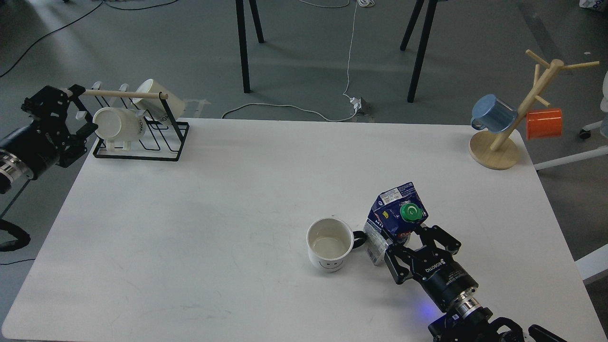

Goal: Place cup and milk with both arms
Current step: 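Release the carton next to the mug and retract the right arm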

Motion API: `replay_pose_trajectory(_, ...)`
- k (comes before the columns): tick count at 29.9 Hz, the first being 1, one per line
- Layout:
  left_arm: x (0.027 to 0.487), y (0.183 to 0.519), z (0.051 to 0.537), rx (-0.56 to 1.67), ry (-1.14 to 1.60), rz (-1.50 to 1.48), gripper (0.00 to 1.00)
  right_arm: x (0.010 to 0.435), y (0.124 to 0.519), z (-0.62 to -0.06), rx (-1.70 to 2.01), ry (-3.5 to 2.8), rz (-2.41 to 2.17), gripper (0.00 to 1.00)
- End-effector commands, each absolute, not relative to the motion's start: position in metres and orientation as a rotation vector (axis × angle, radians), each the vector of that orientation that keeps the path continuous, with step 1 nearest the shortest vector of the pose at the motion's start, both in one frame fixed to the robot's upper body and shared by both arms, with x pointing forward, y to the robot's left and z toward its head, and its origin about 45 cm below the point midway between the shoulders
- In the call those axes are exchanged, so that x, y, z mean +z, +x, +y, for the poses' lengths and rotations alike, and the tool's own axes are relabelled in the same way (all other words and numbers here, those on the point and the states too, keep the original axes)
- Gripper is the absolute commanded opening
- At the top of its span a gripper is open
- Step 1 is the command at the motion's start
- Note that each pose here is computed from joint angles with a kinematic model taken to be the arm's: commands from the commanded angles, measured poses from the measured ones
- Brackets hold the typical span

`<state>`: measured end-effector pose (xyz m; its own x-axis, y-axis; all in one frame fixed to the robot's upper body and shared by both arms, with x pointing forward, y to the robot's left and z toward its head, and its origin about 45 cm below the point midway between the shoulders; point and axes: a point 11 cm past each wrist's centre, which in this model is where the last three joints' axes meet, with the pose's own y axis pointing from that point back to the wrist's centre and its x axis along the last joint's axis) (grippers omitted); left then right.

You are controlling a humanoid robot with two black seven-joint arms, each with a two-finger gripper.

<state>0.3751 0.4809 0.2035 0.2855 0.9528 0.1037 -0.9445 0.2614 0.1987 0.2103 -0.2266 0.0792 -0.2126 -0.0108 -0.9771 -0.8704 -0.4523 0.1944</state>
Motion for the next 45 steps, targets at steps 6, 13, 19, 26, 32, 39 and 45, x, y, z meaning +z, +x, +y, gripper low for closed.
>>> replay_pose_trajectory(6, 0.204, 0.375, 0.483, 1.288, 0.242, 0.038, 0.98, 0.072, 0.198, -0.239, 1.75, -1.395, 1.123, 0.99)
replay_pose_trajectory(13, 0.202, 0.373, 0.486, 1.299, 0.249, 0.042, 0.98, 0.086, 0.185, -0.255, 1.753, -1.425, 1.135, 0.99)
replay_pose_trajectory(19, 0.2, 0.372, 0.491, 1.313, 0.258, 0.044, 0.98, 0.087, 0.162, -0.293, 1.775, -1.469, 1.252, 0.99)
replay_pose_trajectory(26, 0.201, 0.372, 0.492, 1.316, 0.257, 0.043, 0.98, 0.101, 0.164, -0.37, 1.676, -1.559, 1.491, 0.99)
replay_pose_trajectory(32, 0.203, 0.371, 0.501, 1.35, 0.241, 0.046, 0.98, 0.155, 0.224, -0.449, 1.285, -1.563, 1.604, 0.99)
replay_pose_trajectory(39, 0.198, 0.359, 0.514, 1.39, 0.238, 0.075, 0.98, 0.224, 0.319, -0.478, 0.976, -1.676, 1.573, 0.99)
replay_pose_trajectory(45, 0.209, 0.356, 0.532, 1.448, 0.204, 0.072, 0.98, 0.25, 0.371, -0.466, 0.891, -1.796, 1.575, 0.99)
